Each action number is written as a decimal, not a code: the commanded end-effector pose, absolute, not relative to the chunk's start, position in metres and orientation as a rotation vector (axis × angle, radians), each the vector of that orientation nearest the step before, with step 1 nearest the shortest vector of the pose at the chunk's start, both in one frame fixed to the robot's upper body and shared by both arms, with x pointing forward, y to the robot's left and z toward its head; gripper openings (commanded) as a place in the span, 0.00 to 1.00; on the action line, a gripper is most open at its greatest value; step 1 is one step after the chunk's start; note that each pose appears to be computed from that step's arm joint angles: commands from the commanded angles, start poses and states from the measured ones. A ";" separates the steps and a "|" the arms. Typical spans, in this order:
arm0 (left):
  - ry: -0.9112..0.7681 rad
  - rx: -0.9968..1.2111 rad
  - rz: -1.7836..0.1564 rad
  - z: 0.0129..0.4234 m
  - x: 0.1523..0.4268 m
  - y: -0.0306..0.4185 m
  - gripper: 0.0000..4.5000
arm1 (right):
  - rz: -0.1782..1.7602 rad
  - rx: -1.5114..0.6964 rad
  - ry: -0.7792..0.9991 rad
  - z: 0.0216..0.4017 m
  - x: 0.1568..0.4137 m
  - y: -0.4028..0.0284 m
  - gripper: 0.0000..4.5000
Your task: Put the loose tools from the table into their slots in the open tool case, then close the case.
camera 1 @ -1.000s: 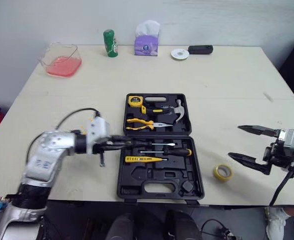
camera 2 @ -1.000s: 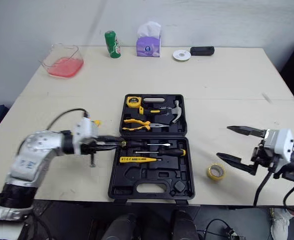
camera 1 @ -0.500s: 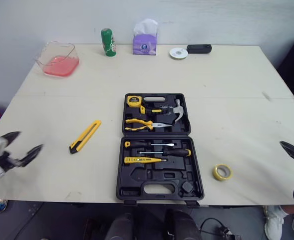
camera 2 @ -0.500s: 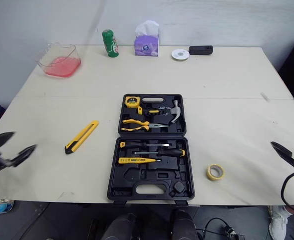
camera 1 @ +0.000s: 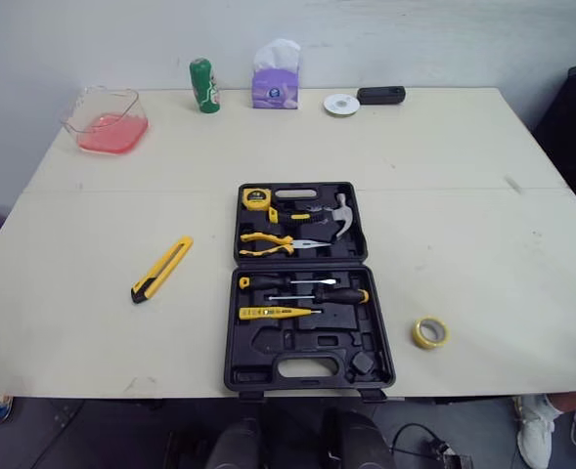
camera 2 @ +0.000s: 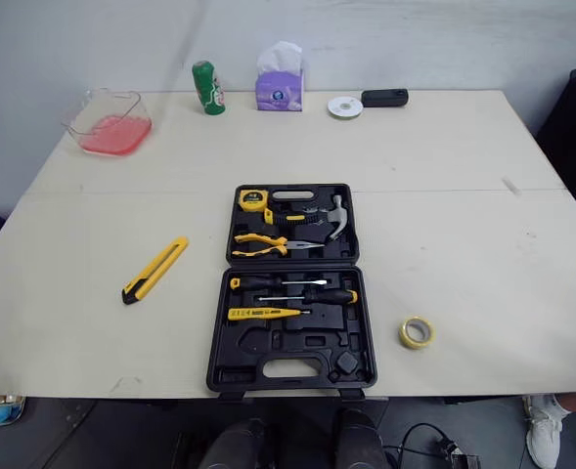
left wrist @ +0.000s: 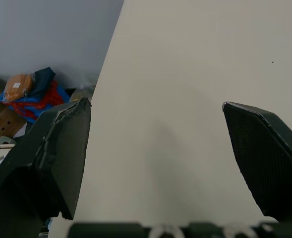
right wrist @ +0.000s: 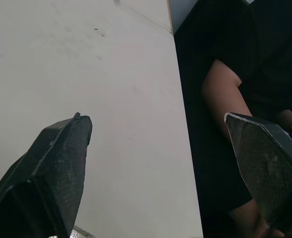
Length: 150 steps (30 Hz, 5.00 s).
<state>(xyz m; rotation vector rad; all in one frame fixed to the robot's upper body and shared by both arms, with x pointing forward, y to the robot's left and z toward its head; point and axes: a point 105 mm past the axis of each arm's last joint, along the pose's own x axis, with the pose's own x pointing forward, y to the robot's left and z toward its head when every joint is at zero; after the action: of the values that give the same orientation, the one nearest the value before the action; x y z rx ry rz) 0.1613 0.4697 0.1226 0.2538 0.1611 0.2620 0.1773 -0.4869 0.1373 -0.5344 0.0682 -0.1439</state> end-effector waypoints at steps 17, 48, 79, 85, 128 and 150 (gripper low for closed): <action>0.035 0.284 -0.122 0.166 0.224 0.383 0.99 | 0.313 -0.426 -0.260 0.174 0.248 -0.397 1.00; 0.506 0.215 -0.422 0.118 0.323 0.263 0.99 | 1.204 -0.298 -0.428 0.204 0.244 -0.195 1.00; 0.075 0.507 -0.655 0.191 0.311 0.236 0.28 | 1.185 -0.372 -0.351 0.202 0.244 -0.199 1.00; 0.027 0.531 -1.066 0.204 0.274 0.169 0.28 | 1.155 -0.412 -0.302 0.199 0.240 -0.213 1.00; 0.377 0.570 -1.479 0.107 0.255 0.059 0.28 | 1.121 -0.435 -0.170 0.172 0.209 -0.239 1.00; 0.054 0.512 -1.620 0.159 0.259 0.050 0.98 | 1.119 -0.442 -0.194 0.184 0.222 -0.224 1.00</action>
<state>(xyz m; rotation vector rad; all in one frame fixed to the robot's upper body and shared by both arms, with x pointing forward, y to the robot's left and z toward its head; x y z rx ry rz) 0.2579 0.0489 0.1466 0.5102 0.1339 -1.6101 0.2232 -0.2285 0.1764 -0.4178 -0.1670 1.1118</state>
